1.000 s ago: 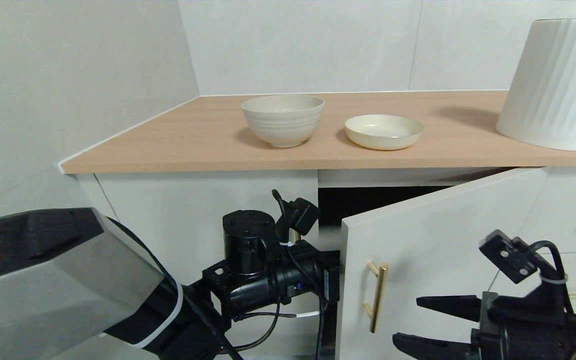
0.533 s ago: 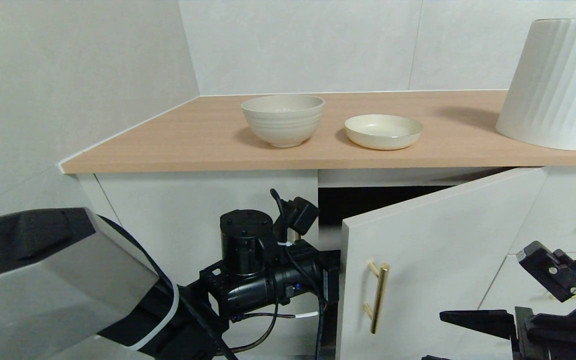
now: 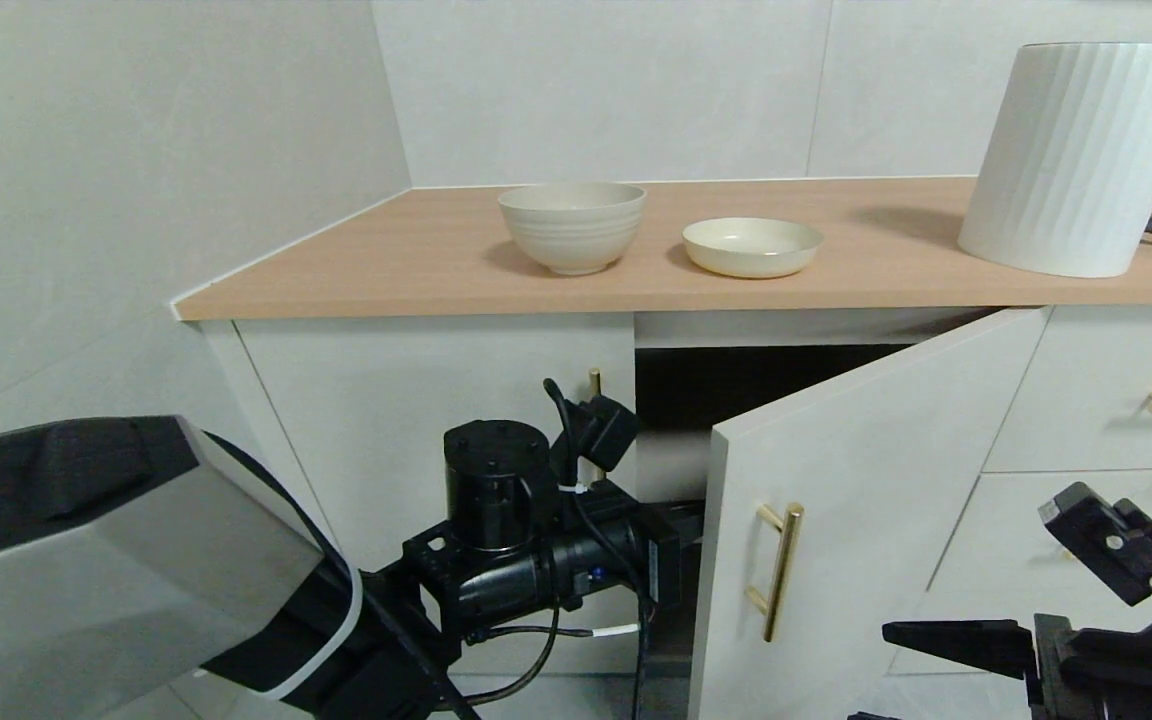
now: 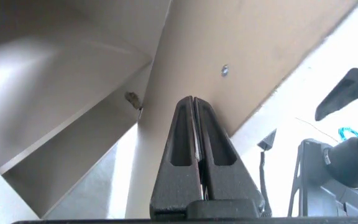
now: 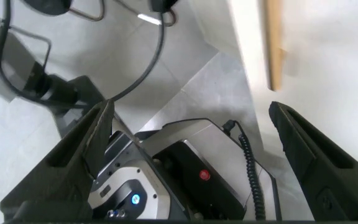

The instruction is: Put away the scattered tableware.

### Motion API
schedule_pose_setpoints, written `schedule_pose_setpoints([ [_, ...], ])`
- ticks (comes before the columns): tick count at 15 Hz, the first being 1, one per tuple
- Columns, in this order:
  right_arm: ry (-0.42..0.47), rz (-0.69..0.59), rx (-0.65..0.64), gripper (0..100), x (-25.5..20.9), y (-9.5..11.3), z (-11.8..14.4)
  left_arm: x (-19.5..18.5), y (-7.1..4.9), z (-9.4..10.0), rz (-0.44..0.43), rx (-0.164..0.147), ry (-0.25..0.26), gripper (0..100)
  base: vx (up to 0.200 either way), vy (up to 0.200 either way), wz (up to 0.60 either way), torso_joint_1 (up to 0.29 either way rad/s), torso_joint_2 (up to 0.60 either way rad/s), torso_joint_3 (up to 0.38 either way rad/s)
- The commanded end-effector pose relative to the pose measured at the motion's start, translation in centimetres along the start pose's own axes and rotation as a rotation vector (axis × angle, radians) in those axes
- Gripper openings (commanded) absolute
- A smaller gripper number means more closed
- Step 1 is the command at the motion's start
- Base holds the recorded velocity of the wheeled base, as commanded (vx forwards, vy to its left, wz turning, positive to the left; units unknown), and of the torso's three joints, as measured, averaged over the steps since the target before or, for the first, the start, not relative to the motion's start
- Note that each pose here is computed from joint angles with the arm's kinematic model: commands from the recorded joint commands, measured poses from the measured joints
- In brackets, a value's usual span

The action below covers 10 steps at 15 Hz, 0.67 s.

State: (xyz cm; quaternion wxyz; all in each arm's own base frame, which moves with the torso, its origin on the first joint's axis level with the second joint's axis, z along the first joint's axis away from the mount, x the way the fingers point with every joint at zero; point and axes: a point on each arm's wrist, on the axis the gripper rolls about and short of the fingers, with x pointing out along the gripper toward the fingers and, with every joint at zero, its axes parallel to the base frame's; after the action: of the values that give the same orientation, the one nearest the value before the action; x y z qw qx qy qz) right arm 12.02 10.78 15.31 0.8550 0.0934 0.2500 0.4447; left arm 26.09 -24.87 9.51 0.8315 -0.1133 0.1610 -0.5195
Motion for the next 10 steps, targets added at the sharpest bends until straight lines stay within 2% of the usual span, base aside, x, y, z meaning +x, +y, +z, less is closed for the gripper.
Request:
schedule_pose_setpoints([
  [1, 0.004, 0.002, 0.000, 100, 0.1, 0.0, 0.0, 0.3, 0.1, -0.1, -0.003, 0.000, 0.000, 0, 0.000, 0.000, 0.00, 0.000, 0.00, 0.000],
  [4, 0.006, 0.002, 0.000, 100, 0.1, 0.0, -0.1, 1.1, 0.0, 1.1, -0.012, 0.012, -0.025, 0, 0.000, 0.000, 0.00, 0.000, 0.00, 0.000],
  [7, 0.001, 0.004, -0.002, 100, 0.0, 0.1, 0.0, 2.1, -0.6, 2.0, -0.020, 0.003, 0.006, 0, 0.000, 0.000, 0.00, 0.000, 0.00, 0.000],
  [10, -0.002, 0.005, -0.003, 100, -0.1, 0.1, 0.0, 2.4, -1.3, 1.7, -0.037, 0.004, 0.018, 0, -0.200, 0.000, 0.00, 0.009, 0.00, 0.004],
])
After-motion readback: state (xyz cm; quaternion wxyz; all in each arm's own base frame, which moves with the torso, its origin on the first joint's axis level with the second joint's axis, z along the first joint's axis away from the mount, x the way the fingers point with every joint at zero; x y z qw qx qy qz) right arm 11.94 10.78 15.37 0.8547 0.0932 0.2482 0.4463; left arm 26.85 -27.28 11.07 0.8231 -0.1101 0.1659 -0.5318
